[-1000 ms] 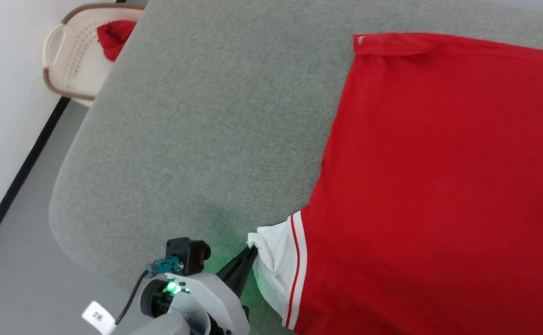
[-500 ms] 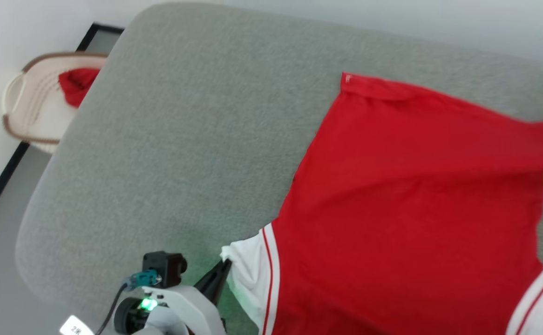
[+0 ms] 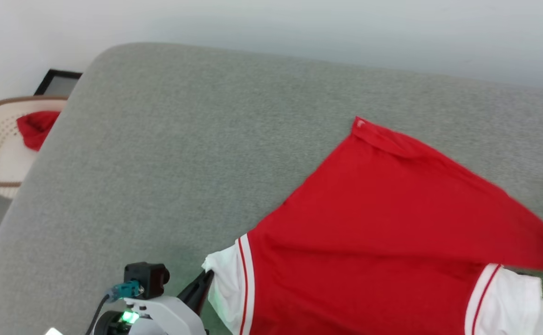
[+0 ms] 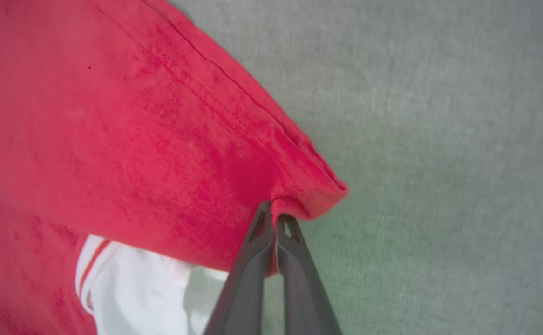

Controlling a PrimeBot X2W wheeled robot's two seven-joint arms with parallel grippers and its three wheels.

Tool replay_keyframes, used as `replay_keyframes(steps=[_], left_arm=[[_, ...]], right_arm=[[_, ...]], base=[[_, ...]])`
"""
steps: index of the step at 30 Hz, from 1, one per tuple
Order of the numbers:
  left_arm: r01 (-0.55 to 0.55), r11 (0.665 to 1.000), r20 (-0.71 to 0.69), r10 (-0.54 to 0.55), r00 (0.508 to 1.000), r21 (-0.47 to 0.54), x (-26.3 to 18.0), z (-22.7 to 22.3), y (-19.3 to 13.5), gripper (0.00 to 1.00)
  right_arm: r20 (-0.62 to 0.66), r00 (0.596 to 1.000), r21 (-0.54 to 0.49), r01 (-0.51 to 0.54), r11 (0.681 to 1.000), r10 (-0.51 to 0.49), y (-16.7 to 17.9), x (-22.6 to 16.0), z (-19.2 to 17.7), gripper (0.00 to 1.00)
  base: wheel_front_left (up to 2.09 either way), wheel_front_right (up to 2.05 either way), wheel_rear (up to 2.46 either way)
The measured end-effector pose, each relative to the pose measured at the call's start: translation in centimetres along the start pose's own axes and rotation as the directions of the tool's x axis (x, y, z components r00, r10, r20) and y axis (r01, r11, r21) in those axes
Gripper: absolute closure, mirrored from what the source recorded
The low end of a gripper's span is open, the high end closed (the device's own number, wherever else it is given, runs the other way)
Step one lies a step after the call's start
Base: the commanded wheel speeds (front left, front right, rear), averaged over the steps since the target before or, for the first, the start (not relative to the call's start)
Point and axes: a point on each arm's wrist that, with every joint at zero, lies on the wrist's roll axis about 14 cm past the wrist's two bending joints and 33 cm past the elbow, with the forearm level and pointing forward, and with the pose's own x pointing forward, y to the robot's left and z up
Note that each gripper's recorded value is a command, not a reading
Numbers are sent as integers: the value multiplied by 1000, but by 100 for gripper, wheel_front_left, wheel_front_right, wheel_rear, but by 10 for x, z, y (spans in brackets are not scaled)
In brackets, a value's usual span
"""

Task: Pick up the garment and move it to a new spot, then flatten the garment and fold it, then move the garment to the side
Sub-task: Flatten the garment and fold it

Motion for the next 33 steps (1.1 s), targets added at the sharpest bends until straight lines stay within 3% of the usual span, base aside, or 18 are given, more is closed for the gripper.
replay_keyframes(steps=[11, 22, 23, 24, 25, 33], left_arm=[[44, 999, -2, -44, 999, 23, 5, 5, -14, 100], [61, 998, -16, -60, 998, 27, 8, 3, -19, 100], [61, 998, -16, -60, 998, 27, 8, 3, -19, 100], [62, 998, -16, -61, 998, 27, 9, 3, -20, 100], [62, 998, -16, -61, 998, 27, 9, 3, -20, 100], [66, 997, -11, -66, 998, 27, 8, 4, -20, 100]], right_arm=[[-84, 996, 163, 36, 986, -23, -4, -24, -97, 100], [-125, 992, 249, 62, 966, -32, 6, -31, -131, 100], [-125, 992, 249, 62, 966, -32, 6, -31, -131, 67], [-120, 992, 250, 69, 966, -39, 6, -31, -131, 13], [-117, 992, 251, 75, 965, -46, 5, -31, -131, 0], [-95, 994, 218, 81, 973, -62, 9, -39, -124, 0]], base=[[0, 0, 0], [0, 0, 0], [0, 0, 0], [0, 0, 0], [0, 0, 0], [0, 0, 0]])
